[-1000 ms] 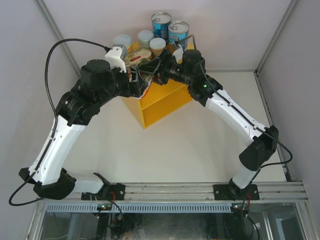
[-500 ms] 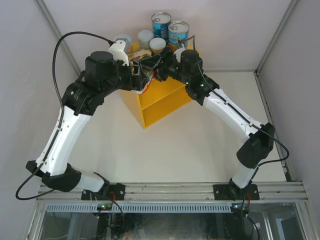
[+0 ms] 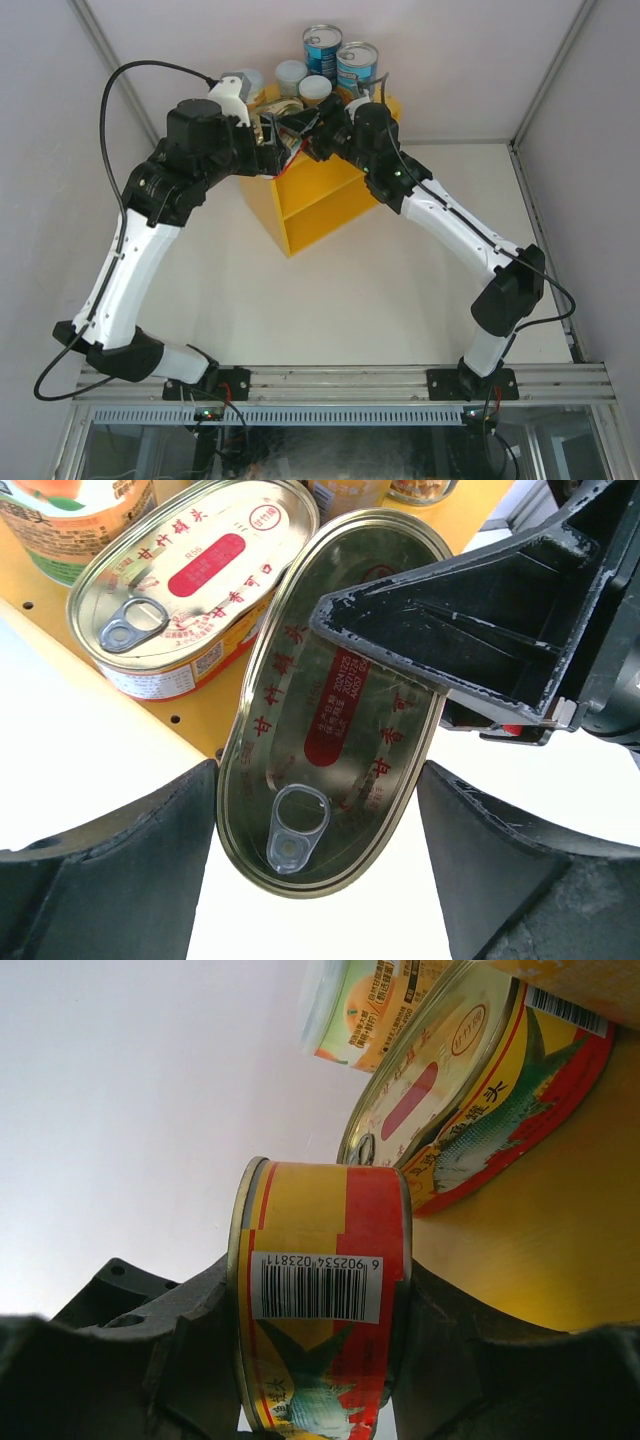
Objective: Place and organize the canned foods onto the counter
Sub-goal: Place the canned food on the counter.
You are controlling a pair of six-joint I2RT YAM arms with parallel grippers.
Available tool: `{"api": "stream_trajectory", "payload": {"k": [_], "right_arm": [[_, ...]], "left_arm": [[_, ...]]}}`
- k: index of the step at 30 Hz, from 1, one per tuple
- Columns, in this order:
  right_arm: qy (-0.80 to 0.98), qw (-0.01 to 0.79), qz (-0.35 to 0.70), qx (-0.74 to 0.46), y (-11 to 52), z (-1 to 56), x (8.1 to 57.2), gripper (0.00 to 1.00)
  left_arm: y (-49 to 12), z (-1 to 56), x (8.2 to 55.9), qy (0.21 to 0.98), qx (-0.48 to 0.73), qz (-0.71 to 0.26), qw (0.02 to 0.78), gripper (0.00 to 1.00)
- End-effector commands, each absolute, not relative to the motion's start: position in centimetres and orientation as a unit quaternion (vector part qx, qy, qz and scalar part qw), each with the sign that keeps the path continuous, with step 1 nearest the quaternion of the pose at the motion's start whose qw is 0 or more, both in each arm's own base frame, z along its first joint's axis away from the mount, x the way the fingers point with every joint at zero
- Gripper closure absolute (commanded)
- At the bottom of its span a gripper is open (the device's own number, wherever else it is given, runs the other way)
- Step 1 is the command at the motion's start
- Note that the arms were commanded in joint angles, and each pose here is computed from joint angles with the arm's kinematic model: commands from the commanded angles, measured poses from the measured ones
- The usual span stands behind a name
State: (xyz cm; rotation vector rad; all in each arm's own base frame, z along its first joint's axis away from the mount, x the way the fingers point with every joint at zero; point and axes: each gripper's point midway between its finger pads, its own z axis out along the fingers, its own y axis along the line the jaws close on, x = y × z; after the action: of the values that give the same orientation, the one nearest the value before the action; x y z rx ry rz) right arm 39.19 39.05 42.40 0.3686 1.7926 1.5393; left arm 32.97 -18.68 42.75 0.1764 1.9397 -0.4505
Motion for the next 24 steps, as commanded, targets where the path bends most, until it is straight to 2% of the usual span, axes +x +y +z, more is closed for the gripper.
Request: {"api": "stream_trajectory", "payload": {"k": [1,17,24], "right_arm": [[0.644,0.407,0.634,0.131,38.5,48.0,38.1,1.00],[0.647,0.418,0.617,0.163,37.8,46.8,38.0,1.00],[0.646,0.424,0.610,0.178,37.3,46.7,37.9,1.00]], "left_arm": [[-15.0,47.8,33.3,0.765,0.005,-0.172,0.621,0.17],[-13.7,48.3,30.9,0.740,-0.016,-0.194,0.644,0.17],[-13.7,46.5,29.7,0.740,-0.008,-0.208,0.640,0.18]]}}
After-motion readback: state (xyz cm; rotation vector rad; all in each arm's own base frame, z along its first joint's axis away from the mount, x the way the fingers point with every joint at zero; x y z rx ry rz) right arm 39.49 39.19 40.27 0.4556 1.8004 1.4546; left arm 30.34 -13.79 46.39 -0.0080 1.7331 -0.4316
